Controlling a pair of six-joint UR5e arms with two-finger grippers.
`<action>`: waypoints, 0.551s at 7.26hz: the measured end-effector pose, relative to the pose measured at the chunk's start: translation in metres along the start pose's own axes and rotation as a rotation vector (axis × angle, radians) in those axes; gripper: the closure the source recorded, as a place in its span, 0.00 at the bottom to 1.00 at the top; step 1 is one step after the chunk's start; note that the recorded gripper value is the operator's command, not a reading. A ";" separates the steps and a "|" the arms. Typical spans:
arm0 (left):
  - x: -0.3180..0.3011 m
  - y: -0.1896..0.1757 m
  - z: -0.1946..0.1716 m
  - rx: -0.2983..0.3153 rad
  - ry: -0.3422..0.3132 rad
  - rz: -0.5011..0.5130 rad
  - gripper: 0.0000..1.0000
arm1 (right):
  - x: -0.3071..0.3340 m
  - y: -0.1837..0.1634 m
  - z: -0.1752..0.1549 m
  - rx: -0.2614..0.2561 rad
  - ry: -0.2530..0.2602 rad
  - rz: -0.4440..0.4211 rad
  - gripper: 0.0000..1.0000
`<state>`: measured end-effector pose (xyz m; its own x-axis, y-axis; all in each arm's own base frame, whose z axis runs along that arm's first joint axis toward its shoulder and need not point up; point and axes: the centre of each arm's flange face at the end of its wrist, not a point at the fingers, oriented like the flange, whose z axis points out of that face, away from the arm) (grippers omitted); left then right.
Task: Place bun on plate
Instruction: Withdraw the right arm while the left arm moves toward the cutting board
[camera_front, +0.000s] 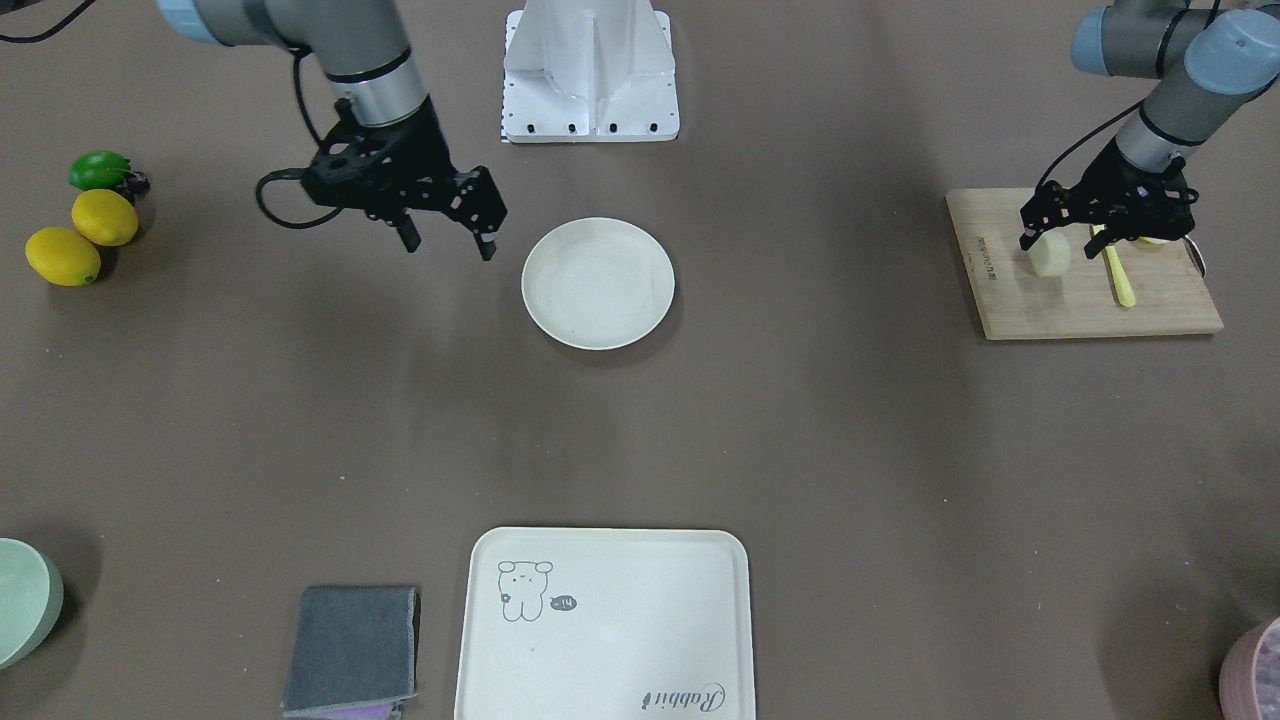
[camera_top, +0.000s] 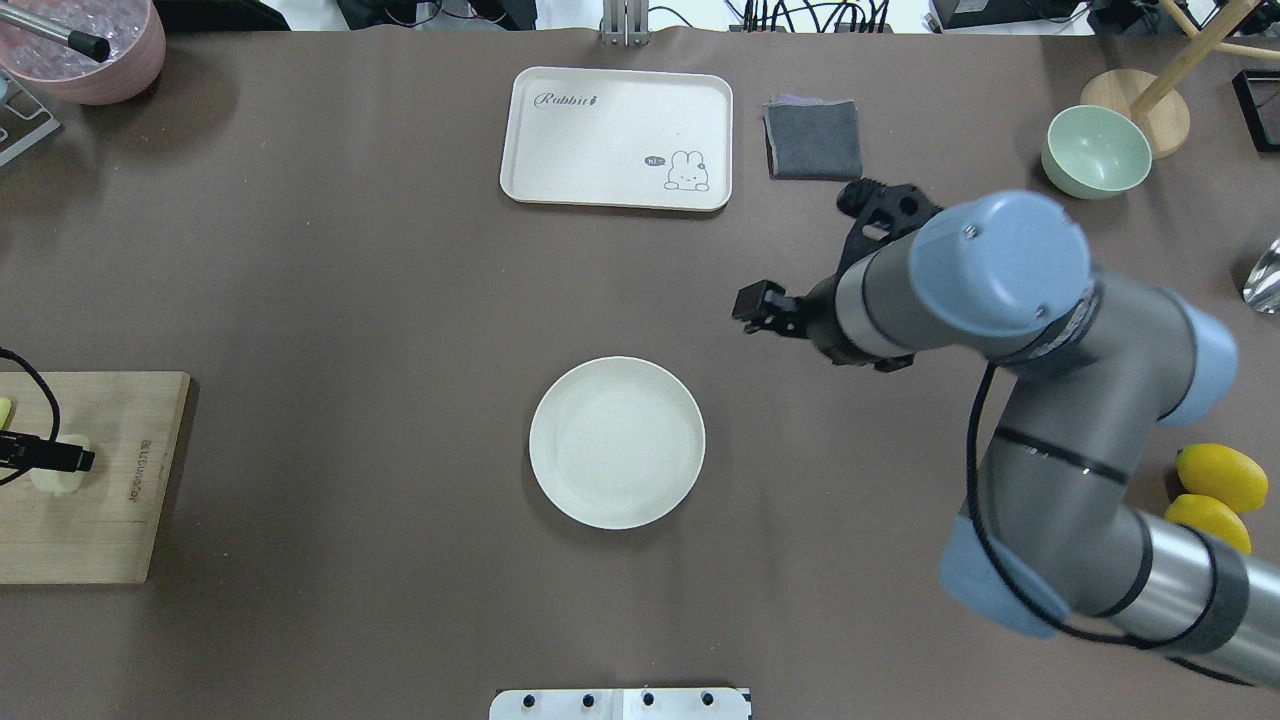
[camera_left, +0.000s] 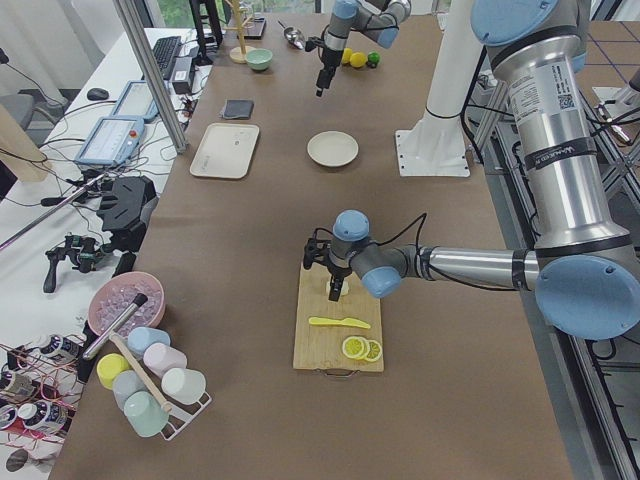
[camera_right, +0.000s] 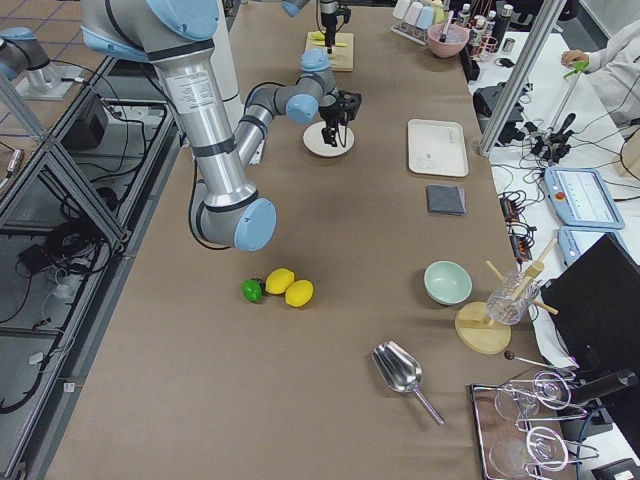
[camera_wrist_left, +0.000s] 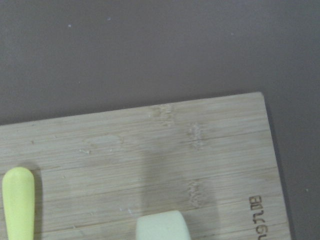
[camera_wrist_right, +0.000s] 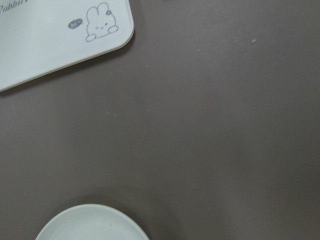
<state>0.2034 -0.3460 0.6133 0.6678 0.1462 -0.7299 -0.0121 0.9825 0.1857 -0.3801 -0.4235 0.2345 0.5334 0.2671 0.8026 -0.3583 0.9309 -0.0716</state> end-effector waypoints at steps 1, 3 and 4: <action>-0.002 0.003 0.004 0.001 -0.009 0.001 0.65 | 0.034 -0.048 -0.019 -0.009 0.018 -0.038 0.00; -0.003 0.003 0.006 0.008 -0.013 0.004 0.84 | 0.105 -0.116 -0.053 -0.019 0.041 -0.107 0.00; -0.001 0.002 0.005 0.013 -0.008 0.008 0.93 | 0.143 -0.141 -0.067 -0.021 0.055 -0.145 0.00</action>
<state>0.2065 -0.3449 0.6180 0.6738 0.1529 -0.7230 -0.0074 0.9797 0.2002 -0.2018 -0.4994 0.3197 0.6194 0.1421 0.7721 -0.2583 0.9656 0.0296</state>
